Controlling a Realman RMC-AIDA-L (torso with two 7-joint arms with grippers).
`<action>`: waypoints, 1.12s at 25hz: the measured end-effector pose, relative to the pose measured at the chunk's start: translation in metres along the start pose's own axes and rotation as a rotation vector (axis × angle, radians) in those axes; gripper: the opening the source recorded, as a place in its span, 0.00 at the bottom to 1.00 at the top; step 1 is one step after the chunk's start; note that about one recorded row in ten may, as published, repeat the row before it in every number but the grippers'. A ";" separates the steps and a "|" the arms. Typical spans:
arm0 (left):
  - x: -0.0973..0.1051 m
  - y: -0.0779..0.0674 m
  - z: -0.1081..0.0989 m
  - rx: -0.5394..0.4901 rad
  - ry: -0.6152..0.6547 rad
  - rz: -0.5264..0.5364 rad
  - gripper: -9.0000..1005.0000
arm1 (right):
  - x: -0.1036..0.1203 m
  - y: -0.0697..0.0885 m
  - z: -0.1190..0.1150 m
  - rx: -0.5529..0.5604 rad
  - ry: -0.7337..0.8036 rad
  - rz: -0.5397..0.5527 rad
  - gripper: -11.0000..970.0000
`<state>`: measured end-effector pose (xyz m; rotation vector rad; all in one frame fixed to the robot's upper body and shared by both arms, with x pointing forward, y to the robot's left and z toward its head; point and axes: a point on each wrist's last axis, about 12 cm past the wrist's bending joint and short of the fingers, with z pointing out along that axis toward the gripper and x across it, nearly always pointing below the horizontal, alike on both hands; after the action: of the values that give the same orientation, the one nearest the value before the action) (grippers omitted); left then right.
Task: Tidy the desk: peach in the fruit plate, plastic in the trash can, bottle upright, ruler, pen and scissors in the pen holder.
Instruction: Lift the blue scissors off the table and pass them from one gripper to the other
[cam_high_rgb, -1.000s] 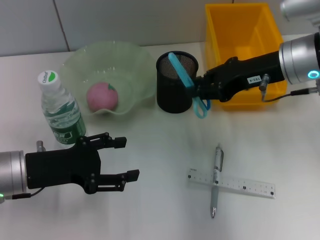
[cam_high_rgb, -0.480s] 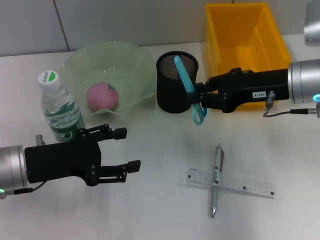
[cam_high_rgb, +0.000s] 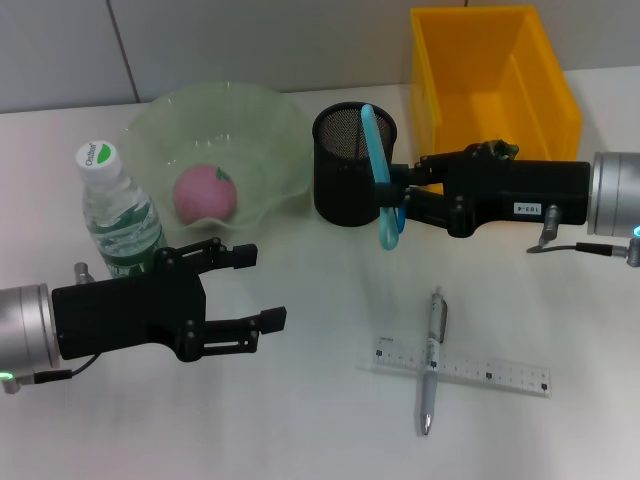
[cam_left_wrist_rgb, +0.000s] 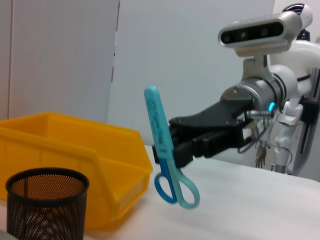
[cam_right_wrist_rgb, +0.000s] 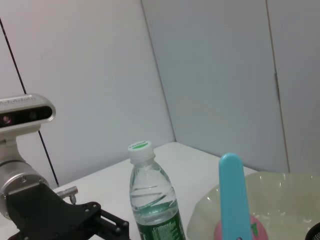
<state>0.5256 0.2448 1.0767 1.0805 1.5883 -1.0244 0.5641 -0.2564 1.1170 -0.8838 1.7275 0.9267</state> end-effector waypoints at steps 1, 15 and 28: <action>0.000 0.000 0.000 -0.001 -0.003 0.000 0.84 | 0.002 0.000 0.000 -0.001 -0.001 0.007 0.27; -0.002 -0.007 0.009 -0.001 -0.188 -0.101 0.84 | 0.026 0.013 0.013 -0.076 -0.035 0.006 0.27; -0.006 -0.006 0.024 0.026 -0.213 -0.132 0.84 | 0.030 0.029 0.024 -0.211 -0.053 -0.044 0.28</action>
<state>0.5269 0.2191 1.0778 0.8612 1.4911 -1.2099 0.5400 -0.2272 1.0876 -1.0203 1.5792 1.1077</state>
